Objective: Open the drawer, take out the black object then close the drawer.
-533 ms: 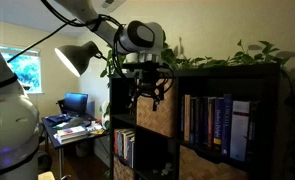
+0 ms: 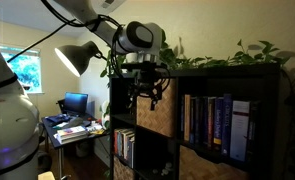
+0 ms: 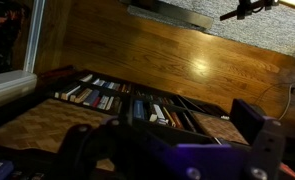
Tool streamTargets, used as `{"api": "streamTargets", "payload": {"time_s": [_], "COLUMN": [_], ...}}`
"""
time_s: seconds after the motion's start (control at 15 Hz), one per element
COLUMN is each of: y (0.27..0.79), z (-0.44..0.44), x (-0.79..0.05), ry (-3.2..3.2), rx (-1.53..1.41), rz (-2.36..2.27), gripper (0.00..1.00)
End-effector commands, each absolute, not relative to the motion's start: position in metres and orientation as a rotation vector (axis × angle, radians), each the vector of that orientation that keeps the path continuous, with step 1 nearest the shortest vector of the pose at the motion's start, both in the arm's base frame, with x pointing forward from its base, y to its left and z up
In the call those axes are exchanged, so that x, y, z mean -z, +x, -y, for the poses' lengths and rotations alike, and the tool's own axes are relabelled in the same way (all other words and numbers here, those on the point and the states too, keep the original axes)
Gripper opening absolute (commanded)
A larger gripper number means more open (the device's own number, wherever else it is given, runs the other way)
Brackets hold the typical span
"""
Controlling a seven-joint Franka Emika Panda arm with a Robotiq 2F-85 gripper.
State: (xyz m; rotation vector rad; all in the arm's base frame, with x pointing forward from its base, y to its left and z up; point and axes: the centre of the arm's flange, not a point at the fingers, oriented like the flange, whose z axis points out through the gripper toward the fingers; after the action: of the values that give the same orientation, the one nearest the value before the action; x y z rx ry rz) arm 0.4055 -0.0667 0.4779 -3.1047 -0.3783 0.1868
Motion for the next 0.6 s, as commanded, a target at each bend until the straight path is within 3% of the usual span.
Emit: {"api": "streamTargets", "payload": {"time_s": [0.0,0.53], "y": [0.413,0.442], "z": [0.041,-0.001], "x": [-0.491,-0.539], "ry": [-3.083,-2.975], "rx": [-0.137,0.192], "rz": [0.163,-0.324], "gripper": [1.00,1.00]}}
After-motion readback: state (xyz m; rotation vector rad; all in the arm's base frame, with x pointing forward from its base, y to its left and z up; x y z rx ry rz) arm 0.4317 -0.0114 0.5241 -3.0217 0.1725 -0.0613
